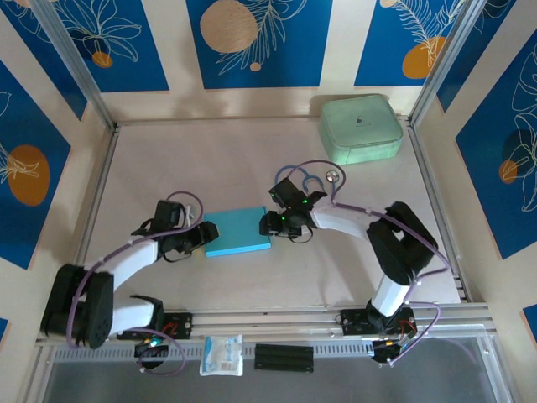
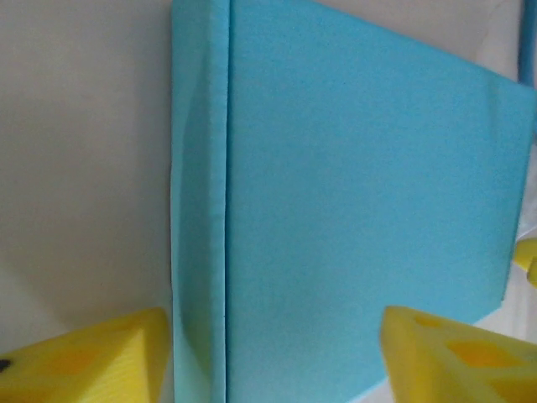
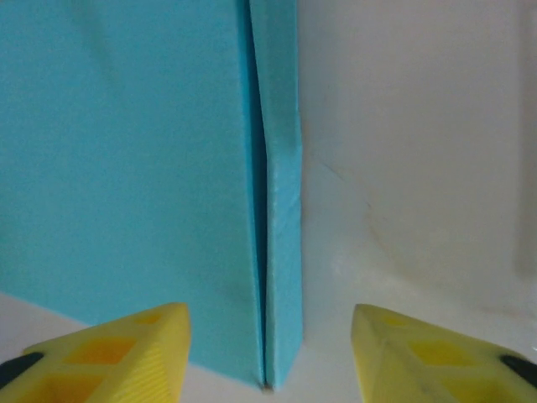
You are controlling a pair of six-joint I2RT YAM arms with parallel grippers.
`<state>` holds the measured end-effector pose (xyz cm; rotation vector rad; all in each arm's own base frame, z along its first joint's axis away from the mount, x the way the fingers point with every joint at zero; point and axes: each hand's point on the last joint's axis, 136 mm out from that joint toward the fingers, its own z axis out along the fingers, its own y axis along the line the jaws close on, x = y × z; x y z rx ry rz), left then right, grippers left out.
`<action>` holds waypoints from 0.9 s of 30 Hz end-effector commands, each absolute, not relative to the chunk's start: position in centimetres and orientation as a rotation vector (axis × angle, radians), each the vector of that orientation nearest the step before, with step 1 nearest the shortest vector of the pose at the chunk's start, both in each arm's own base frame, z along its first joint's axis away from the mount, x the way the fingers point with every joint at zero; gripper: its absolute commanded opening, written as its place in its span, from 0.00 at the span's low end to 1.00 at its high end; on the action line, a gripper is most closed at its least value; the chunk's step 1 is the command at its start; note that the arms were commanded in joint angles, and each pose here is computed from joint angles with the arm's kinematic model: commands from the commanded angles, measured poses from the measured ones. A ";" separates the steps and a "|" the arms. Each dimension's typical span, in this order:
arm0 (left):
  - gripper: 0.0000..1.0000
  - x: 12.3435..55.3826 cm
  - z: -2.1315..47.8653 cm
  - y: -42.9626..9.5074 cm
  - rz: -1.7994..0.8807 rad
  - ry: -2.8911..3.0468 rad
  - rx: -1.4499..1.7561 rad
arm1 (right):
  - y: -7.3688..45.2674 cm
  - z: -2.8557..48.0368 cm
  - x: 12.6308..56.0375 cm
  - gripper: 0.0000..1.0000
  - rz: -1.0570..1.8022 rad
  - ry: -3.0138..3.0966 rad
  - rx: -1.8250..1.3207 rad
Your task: Fold the paper box
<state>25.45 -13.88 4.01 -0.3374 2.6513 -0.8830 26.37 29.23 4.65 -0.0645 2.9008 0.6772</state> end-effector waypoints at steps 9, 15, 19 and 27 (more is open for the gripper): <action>0.39 38.0 5.3 -15.8 -0.787 2.484 -0.231 | 33.7 6.2 35.9 0.31 0.876 2.792 0.054; 0.40 42.9 4.0 -14.8 -0.631 2.489 -0.255 | 32.5 6.5 38.5 0.37 0.785 2.791 0.061; 0.49 43.6 3.1 -13.8 -0.564 2.497 -0.291 | 31.7 6.3 39.2 0.47 0.821 2.808 0.053; 0.63 42.2 8.2 -13.3 -0.595 2.383 -0.282 | 28.2 12.0 39.8 0.78 0.710 2.713 -0.064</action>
